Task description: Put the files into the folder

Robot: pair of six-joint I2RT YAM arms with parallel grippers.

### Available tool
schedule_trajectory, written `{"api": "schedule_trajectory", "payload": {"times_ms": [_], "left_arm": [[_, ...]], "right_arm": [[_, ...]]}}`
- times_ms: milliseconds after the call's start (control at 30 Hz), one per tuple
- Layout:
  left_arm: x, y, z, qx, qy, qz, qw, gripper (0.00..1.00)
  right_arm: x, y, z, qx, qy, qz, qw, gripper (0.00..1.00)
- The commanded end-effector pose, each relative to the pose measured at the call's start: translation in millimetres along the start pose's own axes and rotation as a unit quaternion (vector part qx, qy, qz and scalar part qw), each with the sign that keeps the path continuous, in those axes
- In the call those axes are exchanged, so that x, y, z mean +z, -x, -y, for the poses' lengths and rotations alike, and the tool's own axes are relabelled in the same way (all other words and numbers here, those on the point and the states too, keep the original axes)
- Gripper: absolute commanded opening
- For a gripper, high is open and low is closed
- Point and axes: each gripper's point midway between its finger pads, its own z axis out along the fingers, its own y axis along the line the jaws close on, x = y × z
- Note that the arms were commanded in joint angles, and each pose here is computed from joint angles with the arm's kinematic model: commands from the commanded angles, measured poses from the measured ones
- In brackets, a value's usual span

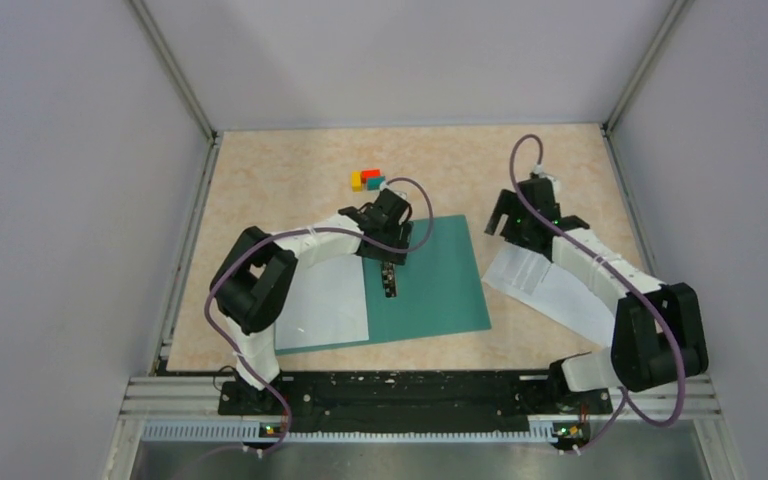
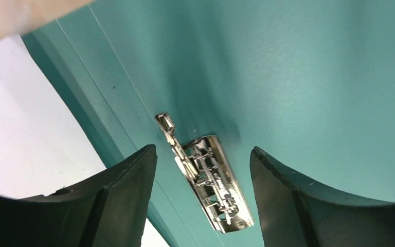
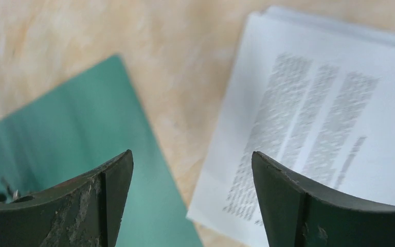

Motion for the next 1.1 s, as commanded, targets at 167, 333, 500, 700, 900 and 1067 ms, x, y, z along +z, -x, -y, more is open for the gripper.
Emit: {"api": "schedule_trajectory", "payload": {"times_ms": [167, 333, 500, 700, 900, 1067], "left_arm": [[-63.3, 77.3, 39.8, -0.04, -0.058, 0.066, 0.995, 0.82], [-68.4, 76.5, 102.6, -0.125, -0.136, 0.053, 0.981, 0.83], [-59.8, 64.0, 169.7, -0.163, -0.215, 0.02, 0.963, 0.83], [-38.0, 37.0, 225.1, -0.136, -0.245, -0.023, 0.96, 0.84], [-20.5, 12.7, 267.2, -0.079, -0.274, -0.045, 0.958, 0.86], [-6.9, -4.0, 281.0, -0.059, -0.273, -0.063, 0.958, 0.87]], "right_arm": [[2.0, 126.5, 120.7, 0.13, -0.133, 0.135, 0.973, 0.88], [16.7, 146.2, 175.2, 0.171, -0.181, 0.136, 0.959, 0.89], [38.5, 140.9, 212.9, 0.208, -0.21, 0.11, 0.949, 0.89], [50.4, 120.5, 242.8, 0.253, -0.239, 0.082, 0.934, 0.9], [54.0, 98.4, 253.6, 0.28, -0.254, 0.061, 0.924, 0.92], [52.3, 76.4, 253.9, 0.292, -0.258, 0.046, 0.92, 0.93]]}}
